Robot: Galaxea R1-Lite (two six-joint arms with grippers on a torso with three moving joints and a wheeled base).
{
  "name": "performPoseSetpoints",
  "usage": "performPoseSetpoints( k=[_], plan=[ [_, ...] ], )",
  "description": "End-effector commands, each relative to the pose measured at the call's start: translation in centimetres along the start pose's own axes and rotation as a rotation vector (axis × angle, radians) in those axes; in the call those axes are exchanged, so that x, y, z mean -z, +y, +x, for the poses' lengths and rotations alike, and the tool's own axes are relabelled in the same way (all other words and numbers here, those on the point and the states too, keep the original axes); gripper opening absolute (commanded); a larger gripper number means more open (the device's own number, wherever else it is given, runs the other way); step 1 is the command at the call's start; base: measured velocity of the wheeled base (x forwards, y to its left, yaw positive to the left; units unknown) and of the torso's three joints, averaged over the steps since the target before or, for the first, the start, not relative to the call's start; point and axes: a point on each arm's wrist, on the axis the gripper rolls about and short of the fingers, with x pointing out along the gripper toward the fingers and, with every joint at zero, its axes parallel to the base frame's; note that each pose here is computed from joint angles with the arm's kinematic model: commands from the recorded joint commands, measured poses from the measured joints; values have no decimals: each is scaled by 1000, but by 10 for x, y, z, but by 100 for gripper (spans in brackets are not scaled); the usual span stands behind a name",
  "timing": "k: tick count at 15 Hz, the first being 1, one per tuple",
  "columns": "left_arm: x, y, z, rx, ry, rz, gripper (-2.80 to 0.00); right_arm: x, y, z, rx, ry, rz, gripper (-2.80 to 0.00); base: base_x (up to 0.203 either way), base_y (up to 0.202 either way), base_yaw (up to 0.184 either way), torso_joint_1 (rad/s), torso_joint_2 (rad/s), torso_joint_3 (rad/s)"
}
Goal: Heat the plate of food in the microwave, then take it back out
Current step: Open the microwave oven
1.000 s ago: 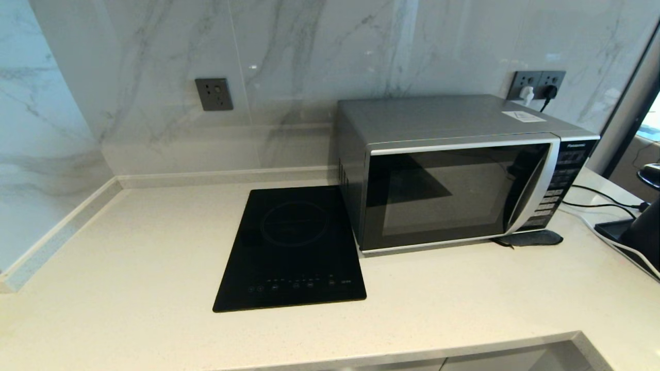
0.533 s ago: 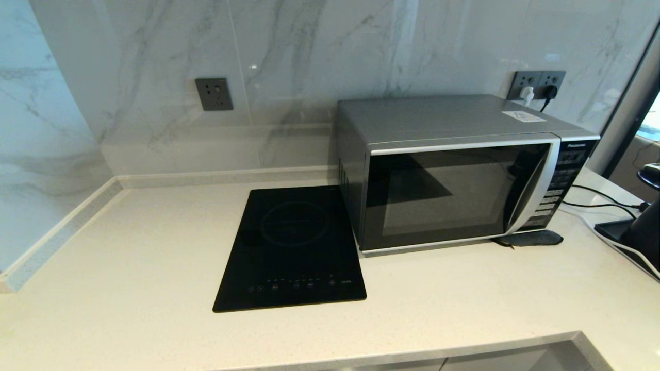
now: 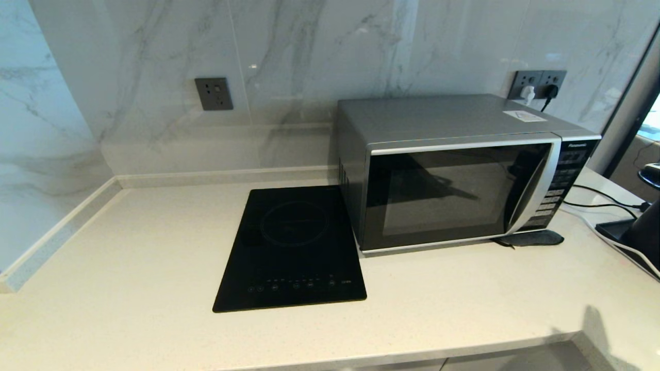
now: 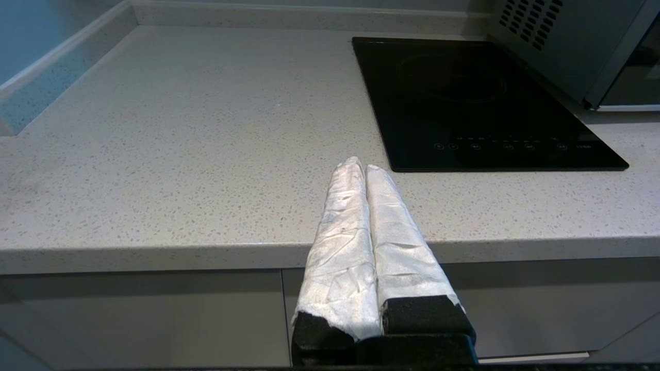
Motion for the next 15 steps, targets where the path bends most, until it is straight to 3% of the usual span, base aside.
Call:
performPoseSetpoints(
  k=[1,8,13,15],
  plan=[
    [0,0,0,-1,1,-1,-280,7,10,15,30,47,-51,-280,0,0,0,0,0,0],
    [0,0,0,-1,1,-1,-280,15,26,36,21,107,-110,-280,0,0,0,0,0,0],
    [0,0,0,-1,1,-1,-280,48,51,65,10,238,-198,-280,0,0,0,0,0,0],
    [0,0,0,-1,1,-1,-280,64,68,88,62,304,-250,-280,0,0,0,0,0,0]
  ],
)
